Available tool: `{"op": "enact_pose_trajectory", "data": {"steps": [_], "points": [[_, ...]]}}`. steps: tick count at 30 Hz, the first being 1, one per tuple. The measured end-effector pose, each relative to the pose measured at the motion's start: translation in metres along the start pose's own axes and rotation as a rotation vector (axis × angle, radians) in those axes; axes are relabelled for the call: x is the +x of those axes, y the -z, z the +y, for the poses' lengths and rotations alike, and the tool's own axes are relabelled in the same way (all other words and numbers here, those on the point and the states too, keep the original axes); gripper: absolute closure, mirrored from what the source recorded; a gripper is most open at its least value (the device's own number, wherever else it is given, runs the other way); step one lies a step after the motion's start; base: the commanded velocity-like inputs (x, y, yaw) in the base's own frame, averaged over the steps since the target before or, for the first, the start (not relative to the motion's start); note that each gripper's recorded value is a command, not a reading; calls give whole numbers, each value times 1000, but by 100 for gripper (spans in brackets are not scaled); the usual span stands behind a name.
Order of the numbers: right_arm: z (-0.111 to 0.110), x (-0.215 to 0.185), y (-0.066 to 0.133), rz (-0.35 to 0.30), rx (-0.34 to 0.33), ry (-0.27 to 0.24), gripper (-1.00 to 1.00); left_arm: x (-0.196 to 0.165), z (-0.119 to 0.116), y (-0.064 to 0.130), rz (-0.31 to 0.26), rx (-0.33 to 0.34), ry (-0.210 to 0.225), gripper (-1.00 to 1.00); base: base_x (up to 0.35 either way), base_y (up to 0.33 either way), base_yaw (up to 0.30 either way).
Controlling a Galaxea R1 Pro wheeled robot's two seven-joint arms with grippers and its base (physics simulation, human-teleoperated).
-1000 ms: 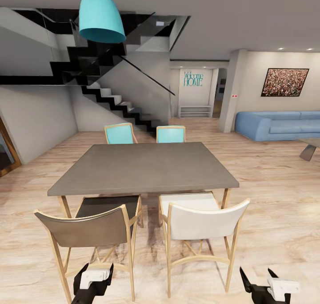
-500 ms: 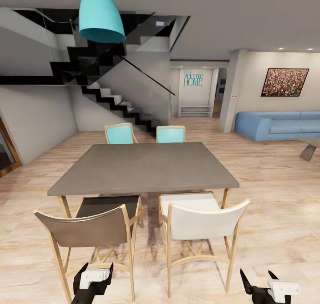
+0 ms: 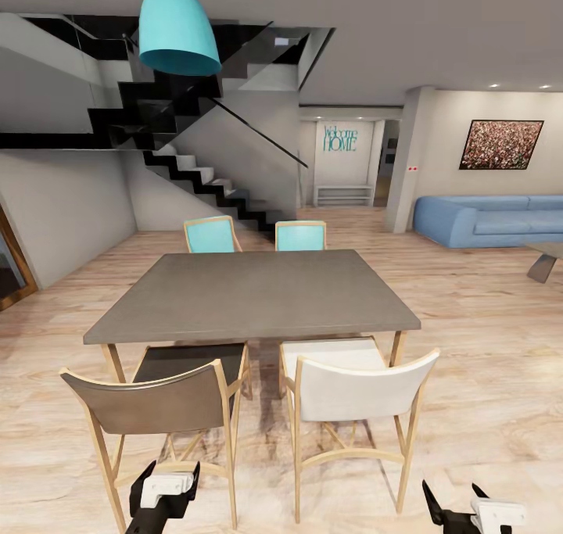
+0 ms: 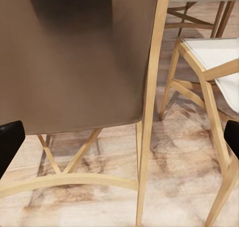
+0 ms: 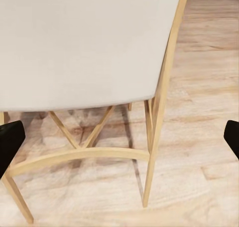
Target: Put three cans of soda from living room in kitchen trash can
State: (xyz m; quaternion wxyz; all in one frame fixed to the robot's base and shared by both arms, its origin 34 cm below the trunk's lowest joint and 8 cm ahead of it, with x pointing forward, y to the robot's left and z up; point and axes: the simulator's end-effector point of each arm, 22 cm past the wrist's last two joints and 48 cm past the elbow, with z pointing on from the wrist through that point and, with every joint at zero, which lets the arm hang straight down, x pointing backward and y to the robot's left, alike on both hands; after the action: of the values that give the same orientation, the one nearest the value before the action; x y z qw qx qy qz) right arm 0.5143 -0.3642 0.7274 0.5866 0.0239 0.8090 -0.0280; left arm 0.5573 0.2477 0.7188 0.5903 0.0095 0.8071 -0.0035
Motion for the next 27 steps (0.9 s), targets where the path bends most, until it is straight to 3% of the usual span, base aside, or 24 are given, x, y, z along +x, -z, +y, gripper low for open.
{"op": "enact_pose_trajectory", "data": {"steps": [14,27], "points": [[0,6,0,12,0,-3,-100,7,0,1,15,-1,1,-100,-26,0,0],[1,15,1,33,-1,-4,-100,15,3,1,38,-9,6,-100,-265,0,0]]}}
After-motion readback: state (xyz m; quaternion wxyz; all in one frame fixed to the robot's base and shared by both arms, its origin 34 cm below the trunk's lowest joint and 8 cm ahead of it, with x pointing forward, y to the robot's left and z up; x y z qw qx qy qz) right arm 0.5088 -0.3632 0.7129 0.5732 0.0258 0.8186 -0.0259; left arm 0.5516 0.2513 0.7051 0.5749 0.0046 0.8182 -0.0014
